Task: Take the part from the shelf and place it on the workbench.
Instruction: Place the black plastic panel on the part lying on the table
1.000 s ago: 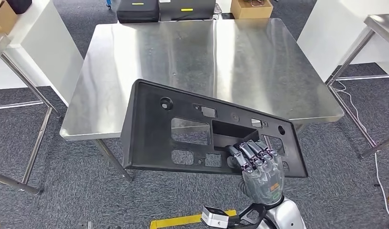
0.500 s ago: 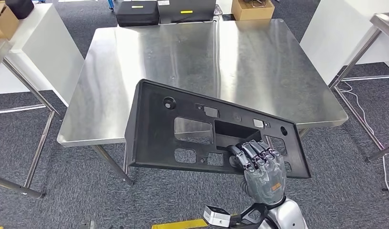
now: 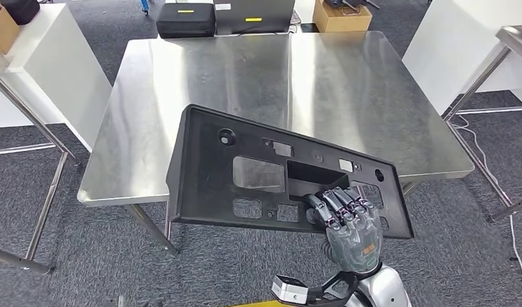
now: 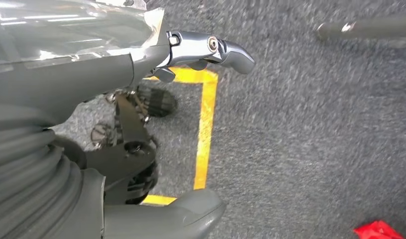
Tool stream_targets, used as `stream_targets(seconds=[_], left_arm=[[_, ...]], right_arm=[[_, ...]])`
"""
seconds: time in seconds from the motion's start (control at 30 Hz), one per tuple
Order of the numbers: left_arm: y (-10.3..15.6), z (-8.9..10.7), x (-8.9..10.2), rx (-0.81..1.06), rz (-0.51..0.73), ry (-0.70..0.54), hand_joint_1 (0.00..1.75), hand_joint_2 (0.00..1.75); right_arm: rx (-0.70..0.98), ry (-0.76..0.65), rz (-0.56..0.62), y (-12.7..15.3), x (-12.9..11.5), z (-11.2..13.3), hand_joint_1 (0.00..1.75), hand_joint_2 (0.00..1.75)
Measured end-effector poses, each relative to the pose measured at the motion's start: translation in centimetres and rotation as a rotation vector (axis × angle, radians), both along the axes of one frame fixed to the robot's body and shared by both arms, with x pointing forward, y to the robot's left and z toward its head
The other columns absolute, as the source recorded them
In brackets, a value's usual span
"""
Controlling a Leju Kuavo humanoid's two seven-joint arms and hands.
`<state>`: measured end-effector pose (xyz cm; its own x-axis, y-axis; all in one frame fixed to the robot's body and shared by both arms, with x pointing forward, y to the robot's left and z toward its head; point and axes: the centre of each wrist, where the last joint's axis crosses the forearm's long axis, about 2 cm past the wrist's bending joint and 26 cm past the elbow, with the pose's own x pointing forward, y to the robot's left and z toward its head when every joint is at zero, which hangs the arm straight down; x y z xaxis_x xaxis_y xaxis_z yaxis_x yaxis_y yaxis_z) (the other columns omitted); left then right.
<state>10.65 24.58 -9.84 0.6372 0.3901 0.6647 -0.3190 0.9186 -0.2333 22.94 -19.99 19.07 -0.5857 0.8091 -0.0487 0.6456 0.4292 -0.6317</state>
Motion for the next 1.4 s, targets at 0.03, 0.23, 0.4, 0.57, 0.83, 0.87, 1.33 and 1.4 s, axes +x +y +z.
stream_targets(seconds=[0.03, 0.23, 0.4, 0.57, 0.83, 0.87, 1.33, 1.4], left_arm=[[0.0, 0.0, 0.0, 0.0, 0.001, 0.0, 0.0, 1.75], [-0.2, 0.0, 0.0, -0.006, 0.008, 0.001, 0.0, 1.75], [-0.2, 0.0, 0.0, -0.009, 0.016, 0.001, 0.0, 1.75], [0.0, 0.0, 0.0, -0.009, 0.027, 0.0, 0.0, 1.75], [0.3, -0.1, -0.1, 0.01, 0.044, 0.04, 0.0, 1.75], [0.2, -0.1, -0.1, 0.012, 0.044, 0.044, 0.0, 1.75], [0.2, 0.0, 0.2, 0.017, 0.029, 0.055, 0.0, 1.75], [0.1, 0.1, 0.4, 0.022, 0.019, 0.062, 0.0, 1.75]], right_arm=[[-0.001, 0.001, -0.001, 0.0, 0.0, 0.0, 1.75, 1.75], [-0.009, 0.011, 0.001, -0.1, -0.3, -0.4, 1.75, 1.75], [-0.011, 0.008, 0.004, -0.1, -0.3, -0.4, 1.75, 1.75], [-0.004, 0.002, 0.003, 0.2, -0.2, -0.2, 1.75, 1.75], [0.028, 0.042, -0.069, 0.3, 0.7, -0.3, 1.75, 1.75], [0.032, 0.045, -0.076, 0.3, 1.0, -0.3, 1.75, 1.75], [-0.01, 0.081, -0.181, -0.8, 3.8, -1.0, 1.75, 1.75], [-0.042, 0.079, -0.253, -2.1, 5.6, -1.0, 1.75, 1.75]])
